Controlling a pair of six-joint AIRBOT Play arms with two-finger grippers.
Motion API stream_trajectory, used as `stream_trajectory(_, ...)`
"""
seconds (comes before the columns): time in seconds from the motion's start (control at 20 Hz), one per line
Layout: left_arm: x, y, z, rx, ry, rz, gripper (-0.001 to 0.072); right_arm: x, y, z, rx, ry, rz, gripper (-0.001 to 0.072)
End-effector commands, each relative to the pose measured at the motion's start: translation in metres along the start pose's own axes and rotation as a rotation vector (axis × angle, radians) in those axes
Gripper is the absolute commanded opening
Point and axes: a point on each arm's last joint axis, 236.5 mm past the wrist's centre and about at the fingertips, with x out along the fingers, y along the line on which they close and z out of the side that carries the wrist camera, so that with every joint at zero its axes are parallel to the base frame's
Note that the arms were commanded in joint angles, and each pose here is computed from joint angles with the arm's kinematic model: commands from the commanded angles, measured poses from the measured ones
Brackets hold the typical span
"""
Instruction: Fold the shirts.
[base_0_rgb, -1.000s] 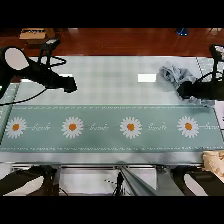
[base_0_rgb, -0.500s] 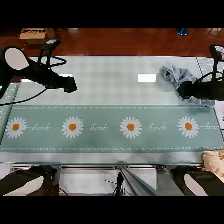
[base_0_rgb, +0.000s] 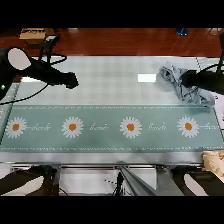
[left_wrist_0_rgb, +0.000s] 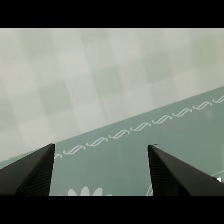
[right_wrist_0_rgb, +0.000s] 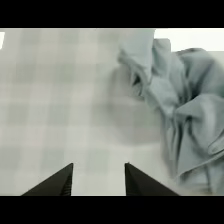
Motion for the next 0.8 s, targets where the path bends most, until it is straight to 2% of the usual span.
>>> stream_trajectory(0.0,0.003,0.000,0.011,0.027,-0.044,0.000,0.0718,-0.003,-0.052,0.051,-0.049,-0.211,-0.213,0.0414)
stream_trajectory(0.2,0.001,0.004,0.017,0.054,-0.072,0.009,0.0718,0.031,-0.149,0.016,0.171,-0.116,-0.403,0.0415)
stream_trajectory(0.4,-0.004,-0.007,-0.012,0.050,0.062,-0.035,0.0718,0.074,-0.201,-0.043,0.321,0.033,-0.461,0.0425)
stream_trajectory(0.55,-0.005,-0.014,-0.027,0.042,0.124,-0.065,0.0718,0.105,-0.213,-0.075,0.335,0.110,-0.467,0.0604)
stream_trajectory(0.75,-0.007,-0.029,-0.026,0.017,0.121,-0.129,0.0718,0.146,-0.206,-0.088,0.393,0.092,-0.400,0.0603)
